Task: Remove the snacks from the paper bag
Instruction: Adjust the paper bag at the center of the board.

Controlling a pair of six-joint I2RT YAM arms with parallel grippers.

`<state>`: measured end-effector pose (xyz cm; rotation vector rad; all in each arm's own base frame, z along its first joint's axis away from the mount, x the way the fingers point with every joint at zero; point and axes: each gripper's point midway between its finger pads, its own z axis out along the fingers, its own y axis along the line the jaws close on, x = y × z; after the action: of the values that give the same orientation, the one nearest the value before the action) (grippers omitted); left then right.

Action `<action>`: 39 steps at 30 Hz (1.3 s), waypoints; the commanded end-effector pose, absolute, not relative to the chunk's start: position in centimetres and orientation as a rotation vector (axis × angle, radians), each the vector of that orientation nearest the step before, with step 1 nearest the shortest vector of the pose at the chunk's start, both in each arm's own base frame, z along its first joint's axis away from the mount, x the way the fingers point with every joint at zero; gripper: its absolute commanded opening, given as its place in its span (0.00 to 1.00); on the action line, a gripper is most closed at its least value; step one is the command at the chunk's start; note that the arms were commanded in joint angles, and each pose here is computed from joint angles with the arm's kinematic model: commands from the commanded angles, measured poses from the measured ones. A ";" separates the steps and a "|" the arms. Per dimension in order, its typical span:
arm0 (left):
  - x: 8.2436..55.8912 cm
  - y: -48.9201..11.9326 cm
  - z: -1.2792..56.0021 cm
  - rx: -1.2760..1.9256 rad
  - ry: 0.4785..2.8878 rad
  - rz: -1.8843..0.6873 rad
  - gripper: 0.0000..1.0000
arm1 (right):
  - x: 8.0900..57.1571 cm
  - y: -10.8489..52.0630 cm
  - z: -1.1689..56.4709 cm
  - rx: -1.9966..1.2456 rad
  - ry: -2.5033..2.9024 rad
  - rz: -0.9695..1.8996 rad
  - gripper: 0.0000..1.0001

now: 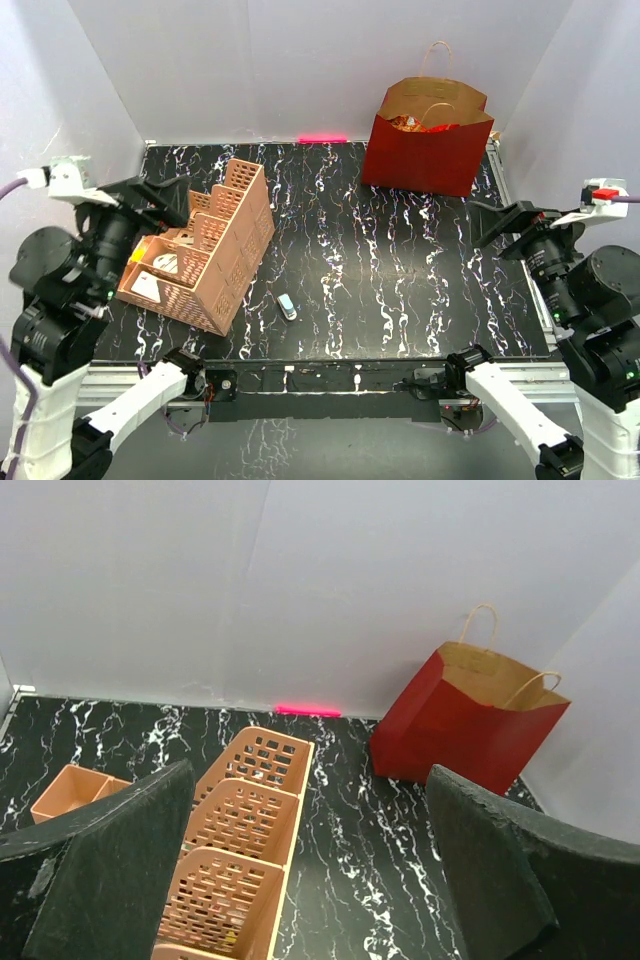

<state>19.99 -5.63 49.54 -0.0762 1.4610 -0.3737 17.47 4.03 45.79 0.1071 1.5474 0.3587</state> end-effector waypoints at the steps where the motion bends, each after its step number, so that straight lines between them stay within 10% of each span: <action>1: 23.4 -7.7 48.6 -0.050 1.504 -0.388 0.98 | 19.0 2.8 45.0 0.173 1.597 0.274 0.98; 15: 30.5 -19.9 43.2 0.207 1.649 -0.626 0.98 | 23.4 1.7 41.2 0.258 1.715 0.179 0.98; 39: 23.0 -26.7 38.9 0.536 1.492 -0.765 0.98 | 45.7 0.6 38.9 0.270 1.682 -0.022 0.91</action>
<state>23.17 -27.10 36.82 0.5611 1.5841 -0.7673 41.48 3.06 32.67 0.1912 1.9275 0.0319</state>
